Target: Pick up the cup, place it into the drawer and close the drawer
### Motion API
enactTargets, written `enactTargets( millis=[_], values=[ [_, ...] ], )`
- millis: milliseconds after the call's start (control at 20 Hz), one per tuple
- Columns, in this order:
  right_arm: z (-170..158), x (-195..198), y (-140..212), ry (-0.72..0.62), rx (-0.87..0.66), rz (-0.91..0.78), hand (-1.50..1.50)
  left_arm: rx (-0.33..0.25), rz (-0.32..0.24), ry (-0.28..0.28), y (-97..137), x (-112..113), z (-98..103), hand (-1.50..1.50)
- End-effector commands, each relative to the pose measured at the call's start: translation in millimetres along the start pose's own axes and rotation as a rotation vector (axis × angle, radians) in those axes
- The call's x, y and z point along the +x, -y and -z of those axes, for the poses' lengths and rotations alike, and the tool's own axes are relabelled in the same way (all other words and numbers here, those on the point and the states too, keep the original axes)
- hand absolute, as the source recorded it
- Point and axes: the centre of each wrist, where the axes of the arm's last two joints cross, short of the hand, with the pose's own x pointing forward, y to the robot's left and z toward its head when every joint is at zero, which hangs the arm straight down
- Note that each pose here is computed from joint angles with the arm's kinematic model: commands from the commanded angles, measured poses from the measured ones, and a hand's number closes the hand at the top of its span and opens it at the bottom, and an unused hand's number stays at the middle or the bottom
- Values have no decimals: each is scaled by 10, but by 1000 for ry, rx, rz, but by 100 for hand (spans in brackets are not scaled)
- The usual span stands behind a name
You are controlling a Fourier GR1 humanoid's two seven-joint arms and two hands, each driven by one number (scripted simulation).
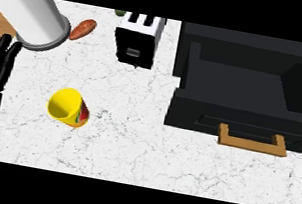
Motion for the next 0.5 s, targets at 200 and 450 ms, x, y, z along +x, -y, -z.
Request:
enactTargets(
  millis=[200, 450],
  values=[
    [79, 90, -36, 50, 36, -9, -150, -389, -228, 66, -347, -33, 66, -150],
    [84, -114, -157, -102, 181, 30, -150, -380, -448, -197, -583, -425, 9, -150]
  ],
)
